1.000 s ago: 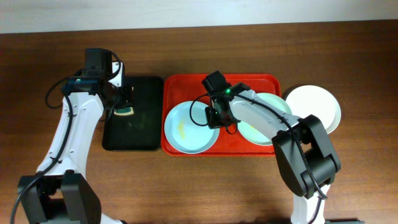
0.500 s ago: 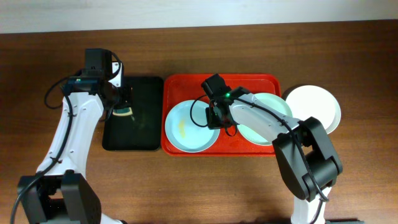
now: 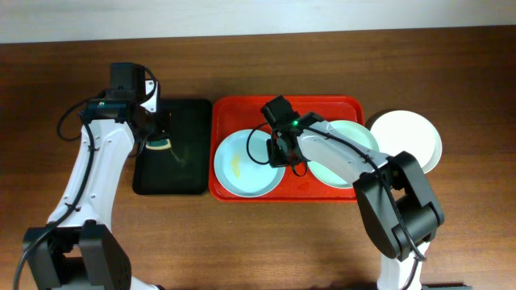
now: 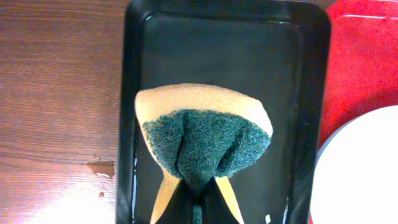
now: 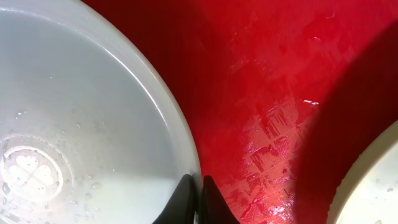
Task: Clean dirty plates on tray and stack at the side
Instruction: 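Lift the sponge with the left gripper toward the plates, then move the sponge over the white plate held by the right gripper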
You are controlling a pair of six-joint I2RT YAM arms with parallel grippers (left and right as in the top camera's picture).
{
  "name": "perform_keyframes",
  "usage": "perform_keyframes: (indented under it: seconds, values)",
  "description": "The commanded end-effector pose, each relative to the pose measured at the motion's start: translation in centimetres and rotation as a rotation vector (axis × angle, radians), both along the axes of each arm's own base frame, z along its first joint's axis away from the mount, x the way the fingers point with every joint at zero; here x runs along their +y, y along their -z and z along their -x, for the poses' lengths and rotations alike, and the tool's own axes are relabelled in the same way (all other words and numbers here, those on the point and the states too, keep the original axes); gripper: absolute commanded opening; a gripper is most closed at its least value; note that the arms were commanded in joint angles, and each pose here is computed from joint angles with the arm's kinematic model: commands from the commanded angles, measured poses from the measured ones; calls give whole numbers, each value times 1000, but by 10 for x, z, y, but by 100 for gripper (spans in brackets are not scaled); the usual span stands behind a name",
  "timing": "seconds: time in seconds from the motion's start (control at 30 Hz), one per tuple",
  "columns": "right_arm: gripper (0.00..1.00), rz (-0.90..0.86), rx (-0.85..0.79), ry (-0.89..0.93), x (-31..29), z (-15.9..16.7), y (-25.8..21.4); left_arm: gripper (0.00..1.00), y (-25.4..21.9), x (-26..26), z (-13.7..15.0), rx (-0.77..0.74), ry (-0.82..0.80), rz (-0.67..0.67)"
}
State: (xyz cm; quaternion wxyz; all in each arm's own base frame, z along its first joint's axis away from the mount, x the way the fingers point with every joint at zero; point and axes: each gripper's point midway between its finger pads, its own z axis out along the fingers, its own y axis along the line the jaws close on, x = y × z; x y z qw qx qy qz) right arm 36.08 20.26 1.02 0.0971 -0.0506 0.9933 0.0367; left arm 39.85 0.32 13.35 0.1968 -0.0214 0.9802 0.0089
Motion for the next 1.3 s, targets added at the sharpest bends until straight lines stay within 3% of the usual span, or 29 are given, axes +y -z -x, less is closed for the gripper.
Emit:
perform_keyframes:
  seconds: [0.0,0.5,0.67,0.83,0.97,1.27]
  values:
    - [4,78,11,20,-16,7,13,0,7,10,6,15,-18,-50]
    - [4,77,11,20,-16,7,13,0,42,-3,13,75,-31,-30]
    - [4,67,10,19,-14,6,13,0,49,-15,2,84,-8,-14]
    - [4,67,16,18,-14,7,13,0,25,-33,-23,14,29,36]
    - [4,29,19,65,-12,4,12,0,20,-77,-20,22,106,157]
    - [4,-155,74,224,-36,-18,9,0,27,-141,-21,-1,220,180]
